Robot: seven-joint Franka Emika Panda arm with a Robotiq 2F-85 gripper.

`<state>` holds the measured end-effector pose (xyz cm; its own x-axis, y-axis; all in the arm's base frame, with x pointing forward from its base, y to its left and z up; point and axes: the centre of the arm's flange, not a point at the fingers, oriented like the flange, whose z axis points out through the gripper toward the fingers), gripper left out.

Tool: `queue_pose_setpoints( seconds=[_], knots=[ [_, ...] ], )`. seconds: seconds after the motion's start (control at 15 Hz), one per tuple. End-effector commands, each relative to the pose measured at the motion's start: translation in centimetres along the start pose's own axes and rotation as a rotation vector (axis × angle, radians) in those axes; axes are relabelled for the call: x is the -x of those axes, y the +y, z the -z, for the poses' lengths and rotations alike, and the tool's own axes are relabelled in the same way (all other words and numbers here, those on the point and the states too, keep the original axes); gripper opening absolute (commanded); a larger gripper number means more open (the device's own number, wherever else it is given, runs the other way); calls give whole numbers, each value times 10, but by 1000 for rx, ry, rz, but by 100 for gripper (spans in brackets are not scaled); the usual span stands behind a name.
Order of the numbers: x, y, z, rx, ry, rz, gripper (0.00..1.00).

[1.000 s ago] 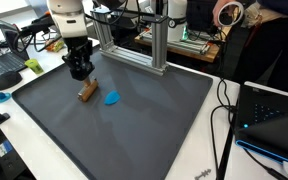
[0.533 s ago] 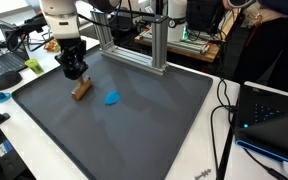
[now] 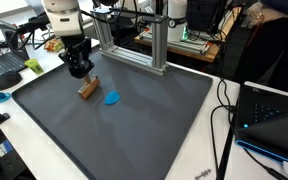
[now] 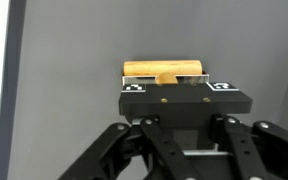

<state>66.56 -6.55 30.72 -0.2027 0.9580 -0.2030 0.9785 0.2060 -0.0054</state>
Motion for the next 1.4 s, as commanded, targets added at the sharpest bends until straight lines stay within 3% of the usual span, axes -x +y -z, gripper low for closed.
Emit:
queue_pose_setpoints(
  seconds=[0.0, 0.53, 1.33],
  knots=[
    [-12, -14, 29, 37, 52, -48, 22],
    [-43, -18, 29, 39, 175, -75, 22],
    [-61, -12, 5, 14, 210, -72, 22]
  ],
)
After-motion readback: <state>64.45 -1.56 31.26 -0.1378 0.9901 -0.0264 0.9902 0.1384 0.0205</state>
